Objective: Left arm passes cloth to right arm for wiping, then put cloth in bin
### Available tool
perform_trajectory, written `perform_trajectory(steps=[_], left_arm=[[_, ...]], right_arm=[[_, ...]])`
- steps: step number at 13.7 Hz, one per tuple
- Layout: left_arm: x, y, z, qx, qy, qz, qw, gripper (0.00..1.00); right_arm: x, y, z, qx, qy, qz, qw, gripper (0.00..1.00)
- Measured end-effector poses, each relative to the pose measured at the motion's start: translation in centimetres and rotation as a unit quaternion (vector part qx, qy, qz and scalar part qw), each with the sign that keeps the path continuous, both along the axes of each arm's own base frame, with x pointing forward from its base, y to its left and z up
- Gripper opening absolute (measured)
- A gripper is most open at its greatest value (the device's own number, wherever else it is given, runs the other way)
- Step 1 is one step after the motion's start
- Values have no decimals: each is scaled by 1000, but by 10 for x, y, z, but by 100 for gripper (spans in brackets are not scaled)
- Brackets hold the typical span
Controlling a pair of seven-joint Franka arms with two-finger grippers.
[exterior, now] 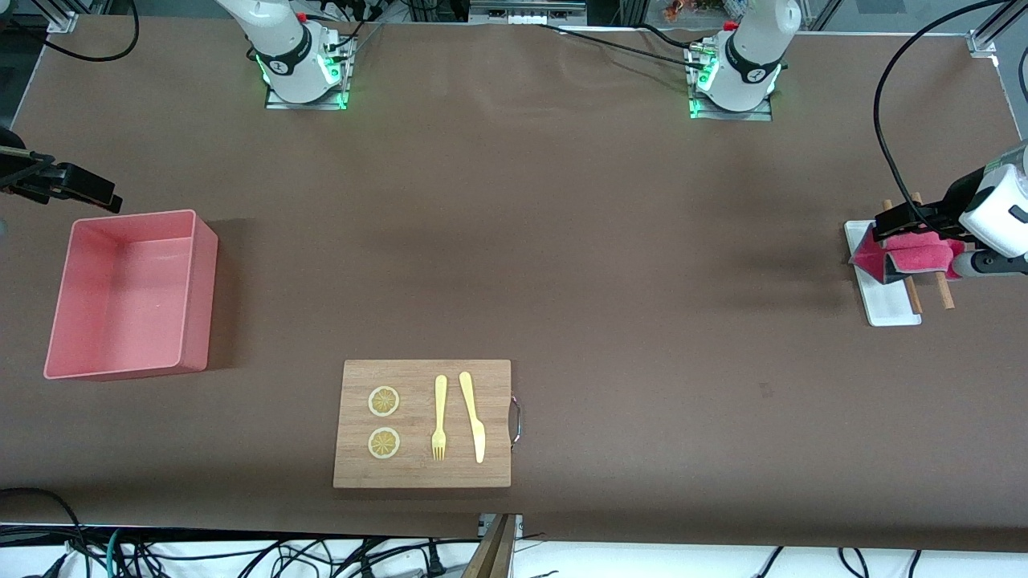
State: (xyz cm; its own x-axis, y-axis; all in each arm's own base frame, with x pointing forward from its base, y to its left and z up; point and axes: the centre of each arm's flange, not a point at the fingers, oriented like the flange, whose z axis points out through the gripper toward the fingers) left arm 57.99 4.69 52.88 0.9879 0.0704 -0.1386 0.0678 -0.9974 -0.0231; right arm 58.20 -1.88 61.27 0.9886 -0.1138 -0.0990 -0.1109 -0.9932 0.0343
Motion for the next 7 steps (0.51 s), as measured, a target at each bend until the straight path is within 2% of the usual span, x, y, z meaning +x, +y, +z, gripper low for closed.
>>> perform_trajectory(steps=[4,7], left_arm=[[1,5,-5,0,4,4,1000,100],[8,28,-32,-8,23,-10,1000,100]], right_arm=[[0,0,0,0,0,0,1000,100],[0,0,0,0,0,0,1000,100]])
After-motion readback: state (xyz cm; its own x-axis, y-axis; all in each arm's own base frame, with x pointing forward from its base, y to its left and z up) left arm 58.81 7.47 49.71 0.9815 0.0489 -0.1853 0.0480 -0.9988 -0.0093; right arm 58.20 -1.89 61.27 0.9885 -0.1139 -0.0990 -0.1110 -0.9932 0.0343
